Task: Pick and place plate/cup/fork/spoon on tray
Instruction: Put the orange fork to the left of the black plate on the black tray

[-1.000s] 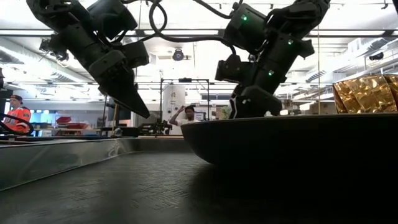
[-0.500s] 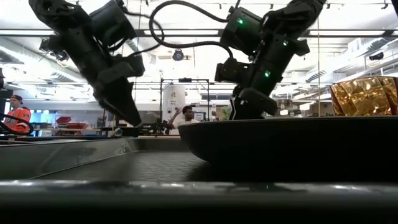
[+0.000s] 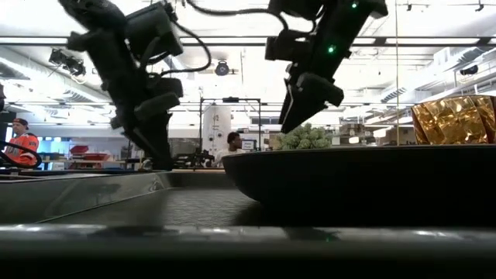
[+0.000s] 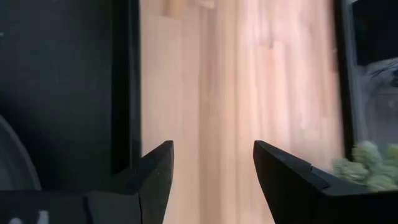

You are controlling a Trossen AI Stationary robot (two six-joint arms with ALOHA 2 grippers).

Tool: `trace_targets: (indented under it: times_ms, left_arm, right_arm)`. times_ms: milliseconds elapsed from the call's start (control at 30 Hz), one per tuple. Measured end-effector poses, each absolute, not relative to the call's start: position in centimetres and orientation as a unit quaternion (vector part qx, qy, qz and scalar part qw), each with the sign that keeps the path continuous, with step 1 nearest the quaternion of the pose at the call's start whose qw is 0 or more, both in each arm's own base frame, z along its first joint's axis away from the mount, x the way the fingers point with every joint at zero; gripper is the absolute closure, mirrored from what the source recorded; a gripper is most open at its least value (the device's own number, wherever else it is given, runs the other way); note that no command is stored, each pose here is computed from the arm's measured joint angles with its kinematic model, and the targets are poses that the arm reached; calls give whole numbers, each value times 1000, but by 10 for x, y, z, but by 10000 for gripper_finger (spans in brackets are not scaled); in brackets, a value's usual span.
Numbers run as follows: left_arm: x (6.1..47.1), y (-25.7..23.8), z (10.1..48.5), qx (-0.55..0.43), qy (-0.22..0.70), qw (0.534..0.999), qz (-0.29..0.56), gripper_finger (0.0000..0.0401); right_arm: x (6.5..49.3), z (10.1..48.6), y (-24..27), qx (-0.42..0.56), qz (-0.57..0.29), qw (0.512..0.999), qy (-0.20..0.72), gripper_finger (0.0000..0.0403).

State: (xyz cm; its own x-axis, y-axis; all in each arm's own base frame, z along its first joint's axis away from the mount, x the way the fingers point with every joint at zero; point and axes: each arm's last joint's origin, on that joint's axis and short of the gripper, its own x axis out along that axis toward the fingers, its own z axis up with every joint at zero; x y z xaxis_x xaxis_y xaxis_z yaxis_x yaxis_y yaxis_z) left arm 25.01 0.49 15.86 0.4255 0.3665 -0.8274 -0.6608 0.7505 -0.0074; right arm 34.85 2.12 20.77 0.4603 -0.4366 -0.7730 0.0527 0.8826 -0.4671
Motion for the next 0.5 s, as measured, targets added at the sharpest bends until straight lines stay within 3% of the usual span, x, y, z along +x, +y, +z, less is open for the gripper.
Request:
trace_targets:
  times_ms: [200, 500]
  left_arm:
    - [270, -3, 164, -188, 434, 819, 326, 240]
    - [293, 3, 153, -231, 479, 763, 368, 259]
  right_arm:
    - [333, 218, 19, -174, -177, 847, 469, 176]
    - [307, 215, 32, -167, -154, 897, 378, 176]
